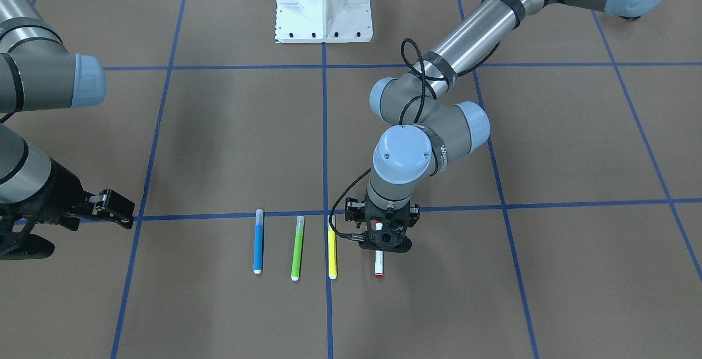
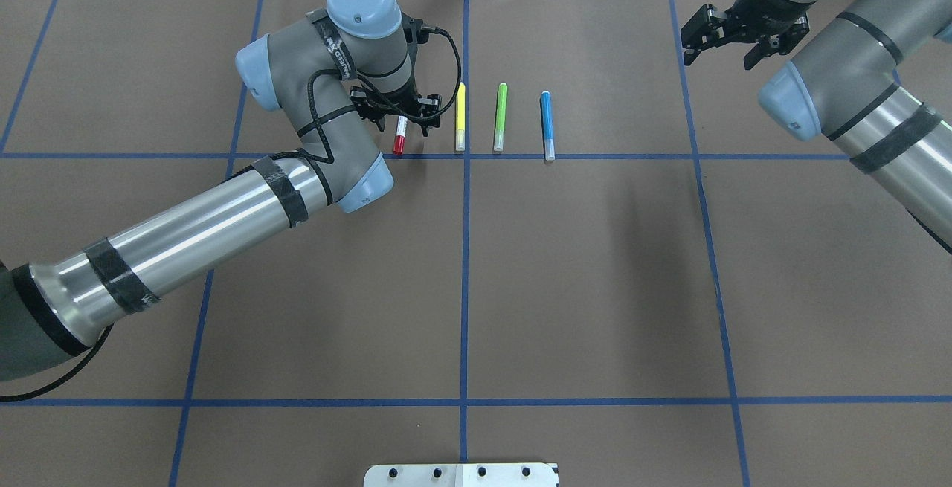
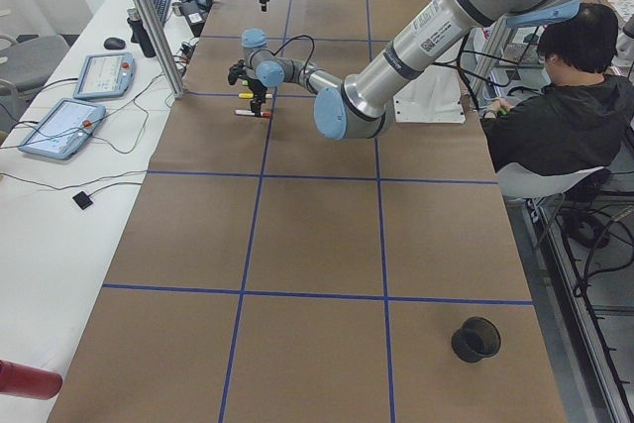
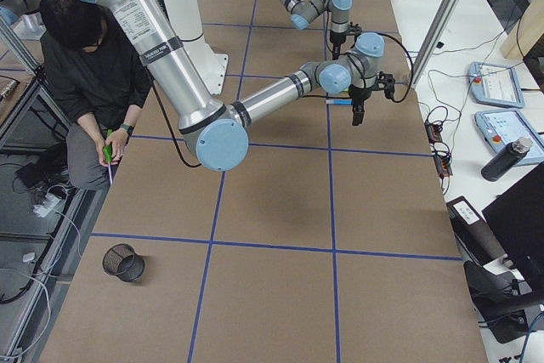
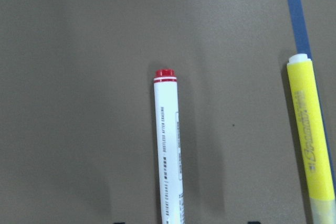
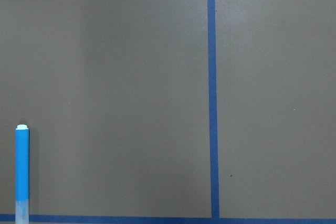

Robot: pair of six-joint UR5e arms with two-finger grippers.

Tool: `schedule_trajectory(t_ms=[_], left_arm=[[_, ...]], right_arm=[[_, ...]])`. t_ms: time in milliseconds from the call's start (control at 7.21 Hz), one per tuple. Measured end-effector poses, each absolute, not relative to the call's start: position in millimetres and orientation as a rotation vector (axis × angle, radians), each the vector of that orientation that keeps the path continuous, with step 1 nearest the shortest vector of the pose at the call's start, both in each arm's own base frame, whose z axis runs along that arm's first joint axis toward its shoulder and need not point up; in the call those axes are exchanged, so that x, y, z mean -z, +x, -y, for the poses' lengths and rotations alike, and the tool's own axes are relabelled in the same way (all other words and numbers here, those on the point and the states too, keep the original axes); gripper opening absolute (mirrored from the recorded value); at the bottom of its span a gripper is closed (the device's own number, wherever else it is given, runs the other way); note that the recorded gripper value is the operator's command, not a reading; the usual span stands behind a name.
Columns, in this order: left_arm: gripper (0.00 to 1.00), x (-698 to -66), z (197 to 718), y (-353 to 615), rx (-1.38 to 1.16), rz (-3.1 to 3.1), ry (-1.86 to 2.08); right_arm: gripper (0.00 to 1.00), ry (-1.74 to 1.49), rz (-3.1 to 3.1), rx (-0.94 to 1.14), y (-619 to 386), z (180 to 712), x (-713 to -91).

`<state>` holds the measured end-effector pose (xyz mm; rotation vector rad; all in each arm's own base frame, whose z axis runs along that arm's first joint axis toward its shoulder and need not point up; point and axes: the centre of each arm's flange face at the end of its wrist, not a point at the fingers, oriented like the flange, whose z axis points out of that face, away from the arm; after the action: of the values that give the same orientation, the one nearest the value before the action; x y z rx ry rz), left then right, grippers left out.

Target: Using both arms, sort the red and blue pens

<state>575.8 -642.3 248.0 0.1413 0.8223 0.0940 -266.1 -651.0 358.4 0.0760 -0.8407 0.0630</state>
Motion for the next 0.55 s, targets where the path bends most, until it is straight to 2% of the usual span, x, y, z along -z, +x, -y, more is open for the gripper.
schedule_trajectory(t_ms=[554], left_arm=[[0.58, -254.2, 640.8, 579.9, -0.083, -0.81, 0.135]], right_arm=[[1.0, 0.072, 0.838, -0.065, -265.6, 650.5, -360.8]])
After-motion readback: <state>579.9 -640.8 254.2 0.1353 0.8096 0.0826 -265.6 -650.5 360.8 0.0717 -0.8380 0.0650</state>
